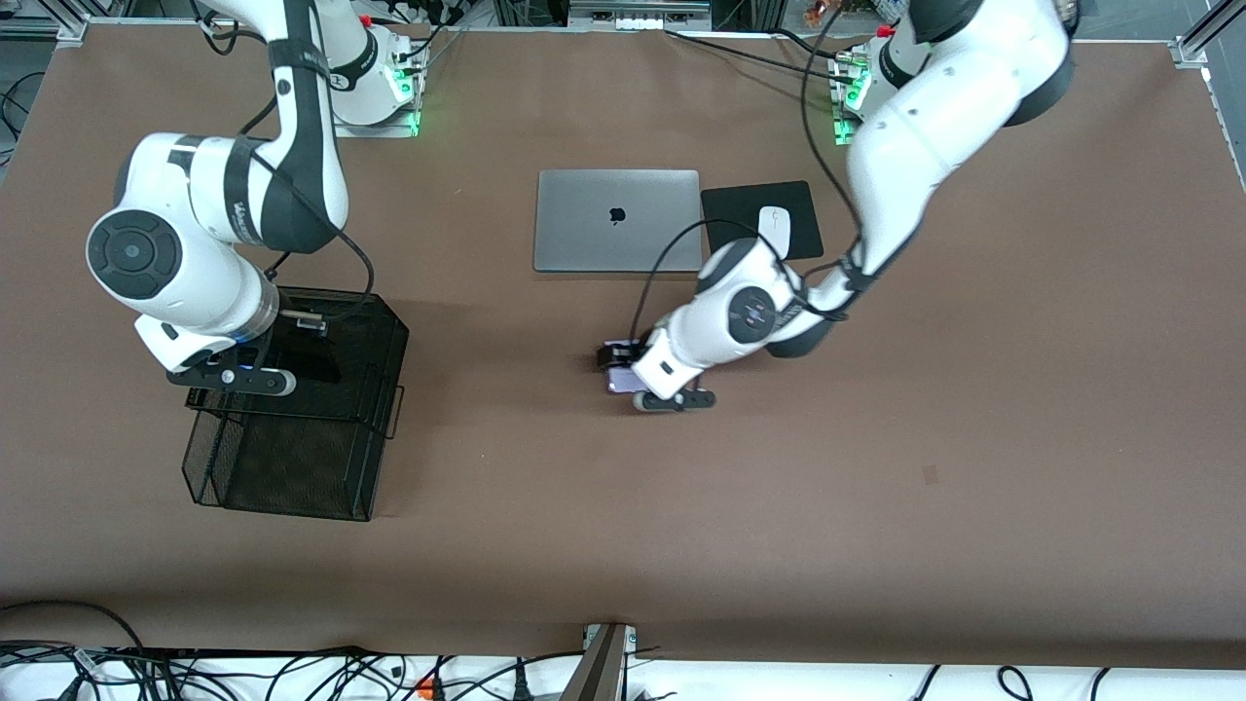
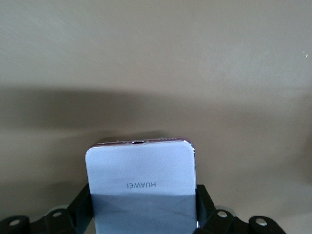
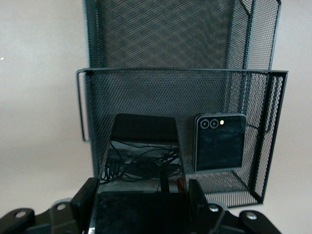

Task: Place phones with both arms
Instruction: 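Carry the black phone with the right gripper while the left gripper places the Huawei, then open the right gripper over the basket while the left gripper withdraws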

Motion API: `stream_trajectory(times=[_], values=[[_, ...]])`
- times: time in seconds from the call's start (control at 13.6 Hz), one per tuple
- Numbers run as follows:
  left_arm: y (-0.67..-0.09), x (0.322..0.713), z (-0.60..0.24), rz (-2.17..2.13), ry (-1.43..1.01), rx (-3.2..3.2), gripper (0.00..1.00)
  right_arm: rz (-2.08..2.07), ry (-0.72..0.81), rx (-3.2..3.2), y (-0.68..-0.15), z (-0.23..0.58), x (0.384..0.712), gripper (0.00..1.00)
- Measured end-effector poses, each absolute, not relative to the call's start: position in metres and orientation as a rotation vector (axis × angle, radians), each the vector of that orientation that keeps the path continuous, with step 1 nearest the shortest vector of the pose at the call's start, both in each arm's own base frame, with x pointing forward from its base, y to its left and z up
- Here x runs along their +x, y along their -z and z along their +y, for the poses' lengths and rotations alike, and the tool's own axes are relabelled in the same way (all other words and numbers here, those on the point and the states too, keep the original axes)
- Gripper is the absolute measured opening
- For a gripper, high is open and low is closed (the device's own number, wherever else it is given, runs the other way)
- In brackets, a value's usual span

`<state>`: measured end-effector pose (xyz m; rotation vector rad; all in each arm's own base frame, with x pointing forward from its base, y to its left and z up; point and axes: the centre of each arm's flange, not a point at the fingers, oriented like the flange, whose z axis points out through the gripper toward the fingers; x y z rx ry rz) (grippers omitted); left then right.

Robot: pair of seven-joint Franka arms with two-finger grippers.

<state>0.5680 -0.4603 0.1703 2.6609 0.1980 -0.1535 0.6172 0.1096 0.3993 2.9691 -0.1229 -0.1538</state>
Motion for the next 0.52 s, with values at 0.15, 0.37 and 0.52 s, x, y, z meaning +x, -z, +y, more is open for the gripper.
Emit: stream_trajectory(times=[0.15,0.37,0.52], values=[[-0.169,0.561,-0.474,0.231,0.126,2.675,0.90,-0.121,0.105,2.967,-0.394,0.108,0.620,0.80],[-0.183,0.574,-0.465,0.272,0.116,2.685,1.00,-0.123,0.067,2.969,-0.389,0.108,0.622,0.80],[-0.219,0.597,-0.431,0.293,0.192,2.774,1.00,-0.139,0.036,2.977,-0.377,0.104,0.620,0.80]])
